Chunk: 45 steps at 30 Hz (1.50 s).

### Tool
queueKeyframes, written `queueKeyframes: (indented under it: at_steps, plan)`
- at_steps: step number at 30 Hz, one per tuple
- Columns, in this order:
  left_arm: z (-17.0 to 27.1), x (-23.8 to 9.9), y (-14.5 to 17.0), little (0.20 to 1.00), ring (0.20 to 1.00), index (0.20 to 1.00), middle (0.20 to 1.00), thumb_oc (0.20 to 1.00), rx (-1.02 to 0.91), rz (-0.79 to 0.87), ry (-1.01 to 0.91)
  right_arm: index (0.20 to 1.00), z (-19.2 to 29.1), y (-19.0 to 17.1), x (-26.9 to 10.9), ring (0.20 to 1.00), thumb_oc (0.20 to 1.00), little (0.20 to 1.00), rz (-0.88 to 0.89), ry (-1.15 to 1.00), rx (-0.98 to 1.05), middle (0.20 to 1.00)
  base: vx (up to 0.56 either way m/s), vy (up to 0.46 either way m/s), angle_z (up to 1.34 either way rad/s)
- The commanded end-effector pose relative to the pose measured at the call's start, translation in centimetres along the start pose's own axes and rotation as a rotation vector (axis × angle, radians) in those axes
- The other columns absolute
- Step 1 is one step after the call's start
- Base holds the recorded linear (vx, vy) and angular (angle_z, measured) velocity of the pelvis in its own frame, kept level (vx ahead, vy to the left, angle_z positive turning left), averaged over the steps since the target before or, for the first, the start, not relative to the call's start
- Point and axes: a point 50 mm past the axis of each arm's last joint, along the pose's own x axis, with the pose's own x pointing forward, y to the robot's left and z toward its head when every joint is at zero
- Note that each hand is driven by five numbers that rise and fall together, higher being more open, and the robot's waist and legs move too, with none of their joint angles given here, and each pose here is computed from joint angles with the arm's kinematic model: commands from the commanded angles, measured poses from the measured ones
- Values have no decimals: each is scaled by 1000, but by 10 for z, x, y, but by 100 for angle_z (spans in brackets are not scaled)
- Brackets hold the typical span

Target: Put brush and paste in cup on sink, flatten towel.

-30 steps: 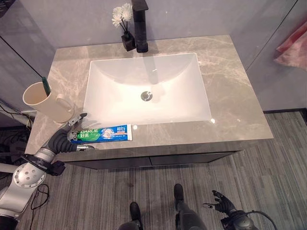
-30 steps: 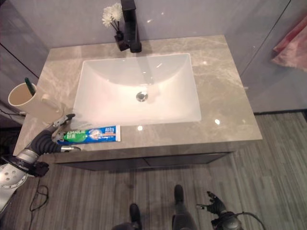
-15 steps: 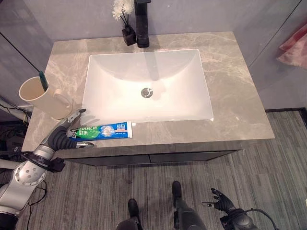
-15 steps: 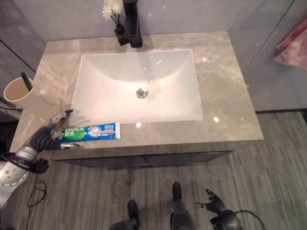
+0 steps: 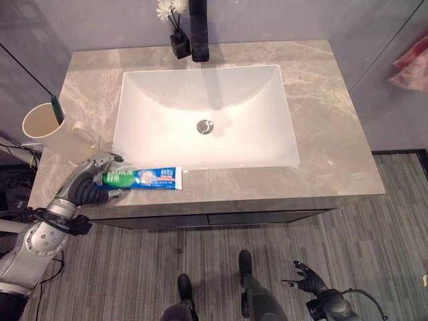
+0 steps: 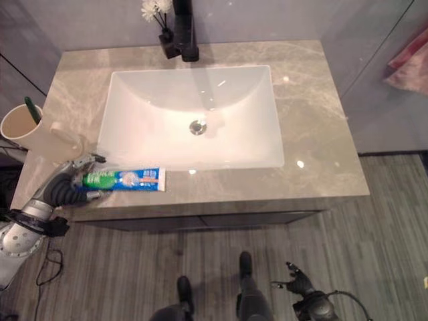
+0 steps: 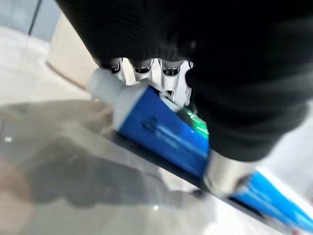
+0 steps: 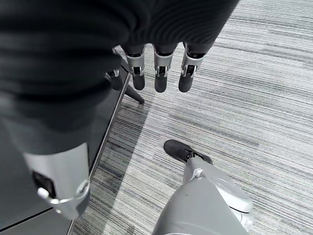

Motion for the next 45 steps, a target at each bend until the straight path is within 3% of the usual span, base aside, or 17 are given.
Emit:
queueKeyframes:
  at_steps: [1,9,13,17,23,25,31,36,45]
  plan:
    - [-12,-8,-22,200,200,200,200,200,63,-118,58,1000,14,-7,3,1000,1000,1000,-28,-58,-28,1000,0,0,0]
    - [-16,-14,-50,200,200,200,200,200,29,-188,84,1000,-19,-5,0,1000,1000,1000,-57,95,11,1000,43,-12,0]
    - [-13,-17,-59,200,200,200,200,200,61,-224,64,1000,-55,-3,-10,1000,1000,1000,-105,278,115,1000,69,-18,2]
    - [-7,-17,-56,200,200,200,200,200,89,-216,31,1000,-74,-3,-19,1000,1000,1000,-137,369,171,1000,24,-12,0]
    - [1,-13,-35,200,200,200,200,200,256,-117,-31,1000,-114,-9,-46,1000,1000,1000,-319,534,516,1000,13,-24,8]
    - [1,-12,-33,200,200,200,200,200,279,-103,-36,1000,-116,-11,-48,1000,1000,1000,-334,542,537,1000,-5,-16,6]
    - [6,0,-8,200,200,200,200,200,462,45,-82,1000,-102,-29,-40,1000,1000,1000,-466,433,710,1000,-3,-2,-1]
    - [15,8,3,200,200,200,200,200,472,210,-110,1000,-81,-36,-27,1000,1000,1000,-558,300,934,1000,0,0,0]
    - [49,21,35,200,200,200,200,200,505,492,-237,1000,-26,-66,-14,1000,1000,1000,-648,-29,1011,1000,-6,9,-6]
